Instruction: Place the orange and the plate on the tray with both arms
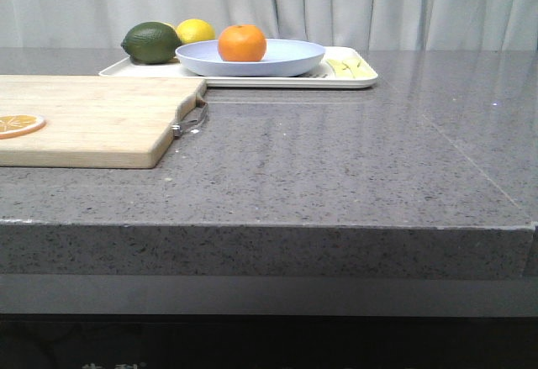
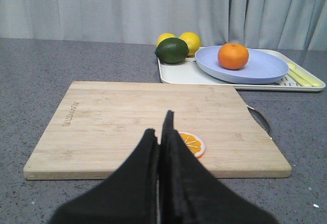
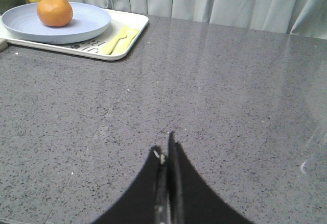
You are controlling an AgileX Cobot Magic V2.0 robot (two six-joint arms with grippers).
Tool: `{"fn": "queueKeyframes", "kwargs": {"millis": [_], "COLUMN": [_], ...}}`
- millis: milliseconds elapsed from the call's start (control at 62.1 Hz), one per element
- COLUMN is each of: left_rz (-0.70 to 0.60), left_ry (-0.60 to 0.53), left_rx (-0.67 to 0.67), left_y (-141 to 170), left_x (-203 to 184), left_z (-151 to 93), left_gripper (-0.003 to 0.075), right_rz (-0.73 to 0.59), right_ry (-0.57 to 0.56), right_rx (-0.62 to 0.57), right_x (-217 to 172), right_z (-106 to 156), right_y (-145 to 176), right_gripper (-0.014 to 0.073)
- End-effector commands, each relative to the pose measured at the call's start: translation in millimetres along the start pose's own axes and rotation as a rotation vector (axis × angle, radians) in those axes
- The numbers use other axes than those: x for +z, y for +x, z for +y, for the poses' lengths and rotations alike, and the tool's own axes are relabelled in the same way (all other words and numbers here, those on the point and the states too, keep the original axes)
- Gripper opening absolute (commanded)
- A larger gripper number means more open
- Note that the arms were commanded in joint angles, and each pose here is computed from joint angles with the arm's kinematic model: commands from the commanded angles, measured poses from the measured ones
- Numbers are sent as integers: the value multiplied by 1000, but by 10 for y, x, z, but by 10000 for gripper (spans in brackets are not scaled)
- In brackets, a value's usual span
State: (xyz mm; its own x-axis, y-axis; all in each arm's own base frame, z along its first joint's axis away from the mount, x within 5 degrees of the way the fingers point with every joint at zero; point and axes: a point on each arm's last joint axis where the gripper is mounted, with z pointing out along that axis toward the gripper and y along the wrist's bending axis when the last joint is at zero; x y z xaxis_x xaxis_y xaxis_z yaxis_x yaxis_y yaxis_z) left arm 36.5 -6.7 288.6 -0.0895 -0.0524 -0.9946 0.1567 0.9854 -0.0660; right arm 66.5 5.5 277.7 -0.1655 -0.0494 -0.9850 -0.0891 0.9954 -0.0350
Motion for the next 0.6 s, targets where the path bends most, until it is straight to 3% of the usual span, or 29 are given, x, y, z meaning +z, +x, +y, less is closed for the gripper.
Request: {"fn": "queueKeyframes", "kwargs": {"millis": [0, 322, 580], "left_rz": [-96, -101, -216], "left_ry": [6, 8, -81], "left_rx": [-17, -21, -32], "left_y": [-150, -155, 208], "left_x": [-16, -16, 16], "left_z": [-10, -12, 51], "left_gripper": [-18, -18, -18], "right_rz": [-100, -100, -99], "right_ry": [10, 10, 10], "right_rx": [-25, -25, -25], "right_x": [-17, -17, -17], "right_z": [-10, -10, -10], "right_y": [-147, -147, -146], "right_gripper": [-69, -69, -69]}}
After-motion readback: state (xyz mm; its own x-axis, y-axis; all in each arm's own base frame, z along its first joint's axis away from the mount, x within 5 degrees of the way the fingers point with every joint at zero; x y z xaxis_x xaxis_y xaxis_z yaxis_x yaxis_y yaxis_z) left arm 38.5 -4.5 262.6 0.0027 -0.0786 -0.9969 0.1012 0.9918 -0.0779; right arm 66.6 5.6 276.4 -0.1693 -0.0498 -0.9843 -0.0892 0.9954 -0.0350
